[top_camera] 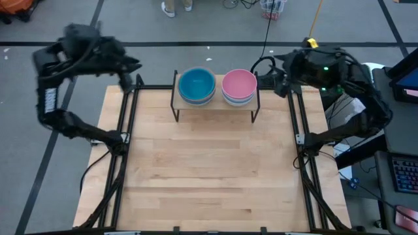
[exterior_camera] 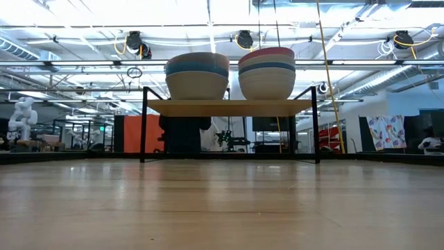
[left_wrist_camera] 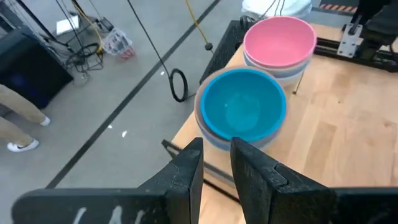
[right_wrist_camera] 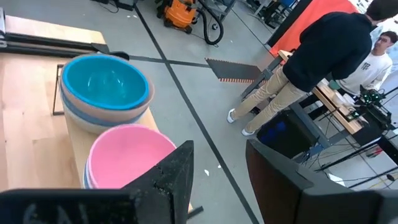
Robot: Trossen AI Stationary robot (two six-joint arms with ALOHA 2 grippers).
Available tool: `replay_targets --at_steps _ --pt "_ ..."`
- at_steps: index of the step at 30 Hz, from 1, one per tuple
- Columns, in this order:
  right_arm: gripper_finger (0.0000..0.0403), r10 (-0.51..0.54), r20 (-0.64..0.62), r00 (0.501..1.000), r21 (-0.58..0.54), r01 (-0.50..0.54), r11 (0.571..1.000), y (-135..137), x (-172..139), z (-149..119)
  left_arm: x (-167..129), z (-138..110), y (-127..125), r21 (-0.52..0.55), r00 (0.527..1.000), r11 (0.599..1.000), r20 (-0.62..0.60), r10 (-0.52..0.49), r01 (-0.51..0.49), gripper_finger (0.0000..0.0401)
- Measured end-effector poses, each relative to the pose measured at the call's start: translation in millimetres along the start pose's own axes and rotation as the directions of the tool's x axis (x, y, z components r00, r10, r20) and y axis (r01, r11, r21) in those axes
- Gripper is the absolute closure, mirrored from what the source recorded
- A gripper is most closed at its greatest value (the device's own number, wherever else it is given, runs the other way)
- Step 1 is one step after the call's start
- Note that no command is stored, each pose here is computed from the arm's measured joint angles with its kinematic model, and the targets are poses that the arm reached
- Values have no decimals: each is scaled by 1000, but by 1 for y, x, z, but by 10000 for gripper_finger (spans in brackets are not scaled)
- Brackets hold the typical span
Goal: Place and stack bowls onto a shelf
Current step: Return to Home Position
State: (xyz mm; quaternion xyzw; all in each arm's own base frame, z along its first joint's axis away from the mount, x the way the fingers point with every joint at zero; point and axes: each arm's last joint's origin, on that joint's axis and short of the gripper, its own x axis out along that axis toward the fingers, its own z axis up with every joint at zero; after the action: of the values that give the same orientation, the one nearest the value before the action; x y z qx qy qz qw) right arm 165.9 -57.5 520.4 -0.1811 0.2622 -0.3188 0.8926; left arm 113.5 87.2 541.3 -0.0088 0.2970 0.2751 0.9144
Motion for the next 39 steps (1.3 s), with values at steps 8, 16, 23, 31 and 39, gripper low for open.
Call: replay_targets --at_steps 8,16,23,31,39 --pt "264 -15 38 999 27 14 1000 -18 -44 -19 -68 -33 -7 0 994 1000 103 20 -20 313" --pt "264 -29 77 997 98 21 995 -31 -77 -37 -124 -66 -15 16 969 998 244 47 -53 313" --pt "264 -39 105 994 134 25 991 -39 -101 -52 -168 -101 -22 14 929 997 363 70 -81 313" --pt "264 -44 118 992 206 19 978 -46 -124 -70 -212 -146 -32 1 868 994 488 93 -107 313" --pt "264 -30 85 996 208 12 978 -48 -141 -90 -239 -183 -39 -25 811 993 575 108 -115 313"
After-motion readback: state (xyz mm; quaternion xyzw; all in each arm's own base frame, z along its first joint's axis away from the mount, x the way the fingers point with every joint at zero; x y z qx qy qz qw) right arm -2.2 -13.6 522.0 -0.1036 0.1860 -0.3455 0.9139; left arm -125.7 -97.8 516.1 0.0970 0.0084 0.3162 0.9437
